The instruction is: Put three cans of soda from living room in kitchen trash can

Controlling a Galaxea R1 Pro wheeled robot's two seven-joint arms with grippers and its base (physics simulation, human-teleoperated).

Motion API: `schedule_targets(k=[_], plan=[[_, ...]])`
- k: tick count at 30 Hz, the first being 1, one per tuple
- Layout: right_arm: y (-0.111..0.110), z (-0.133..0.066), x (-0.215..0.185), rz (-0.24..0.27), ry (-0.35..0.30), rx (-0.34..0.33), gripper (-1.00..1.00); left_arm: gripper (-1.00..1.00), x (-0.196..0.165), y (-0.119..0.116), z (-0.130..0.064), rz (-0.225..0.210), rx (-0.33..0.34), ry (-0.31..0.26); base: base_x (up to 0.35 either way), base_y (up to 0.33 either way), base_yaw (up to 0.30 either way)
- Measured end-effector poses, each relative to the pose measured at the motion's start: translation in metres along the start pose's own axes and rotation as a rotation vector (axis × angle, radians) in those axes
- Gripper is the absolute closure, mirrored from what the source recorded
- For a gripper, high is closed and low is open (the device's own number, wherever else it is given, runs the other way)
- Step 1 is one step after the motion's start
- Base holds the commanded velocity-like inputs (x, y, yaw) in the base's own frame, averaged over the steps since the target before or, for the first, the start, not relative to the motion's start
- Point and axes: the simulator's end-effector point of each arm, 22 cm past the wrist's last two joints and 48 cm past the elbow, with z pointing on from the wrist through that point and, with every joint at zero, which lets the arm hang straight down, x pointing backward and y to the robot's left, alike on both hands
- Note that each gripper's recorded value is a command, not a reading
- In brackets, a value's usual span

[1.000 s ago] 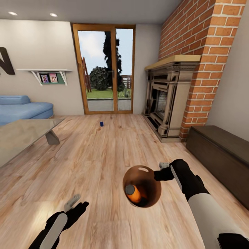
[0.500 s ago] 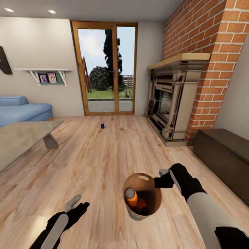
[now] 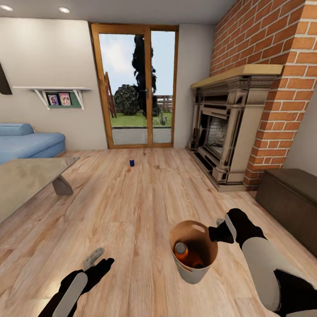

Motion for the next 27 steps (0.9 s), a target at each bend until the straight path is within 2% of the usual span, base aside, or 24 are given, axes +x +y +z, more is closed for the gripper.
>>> schedule_targets(k=[2,3,4,6,8,10,13,14,17,19,24,26,27], plan=[[-0.01,0.009,0.016,0.045,-0.002,-0.002,1.0,-1.0,0.001,-0.001,0.0,0.0,0.001,0.001,0.329,0.107,0.0],[-0.009,0.024,0.036,0.056,0.027,-0.018,1.0,-1.0,0.001,-0.001,0.0,0.0,0.001,0.002,0.33,0.105,0.0],[-0.007,0.033,0.06,0.067,0.091,-0.027,1.0,-1.0,0.001,-0.001,0.0,0.0,0.001,0.002,0.33,0.104,0.0],[-0.008,0.048,0.092,0.066,0.17,-0.026,1.0,-1.0,0.002,-0.001,0.0,0.0,0.001,0.002,0.331,0.103,0.0],[-0.011,0.053,0.105,0.058,0.2,-0.013,1.0,-1.0,0.002,-0.001,0.0,0.0,0.0,0.002,0.331,0.103,0.0],[-0.014,0.052,0.101,0.06,0.188,-0.011,1.0,-1.0,0.002,-0.001,0.0,0.001,0.0,0.002,0.331,0.102,0.0],[-0.015,0.035,0.064,0.076,0.086,-0.023,1.0,-1.0,0.002,-0.001,0.0,0.001,0.0,0.002,0.331,0.102,0.0],[-0.013,0.035,0.06,0.079,0.068,-0.031,1.0,-1.0,0.002,-0.001,0.0,0.001,0.0,0.002,0.332,0.102,0.0],[-0.012,0.038,0.072,0.084,0.107,-0.035,1.0,-1.0,0.002,-0.001,0.0,0.001,0.0,0.002,0.332,0.101,0.0],[-0.016,0.034,0.064,0.061,0.088,-0.029,1.0,-1.0,0.001,0.0,0.0,0.006,-0.002,0.0,0.333,0.1,0.0],[-0.004,0.025,0.05,0.106,0.054,-0.135,1.0,-1.0,-0.001,0.002,0.0,0.032,-0.016,-0.012,0.334,0.099,0.0],[-0.012,0.023,0.048,0.104,0.048,-0.112,1.0,-1.0,-0.002,0.003,0.0,0.035,-0.017,-0.013,0.334,0.099,0.0],[-0.021,0.023,0.047,0.097,0.047,-0.08,1.0,-1.0,-0.002,0.003,0.0,0.036,-0.018,-0.014,0.334,0.099,0.0]])
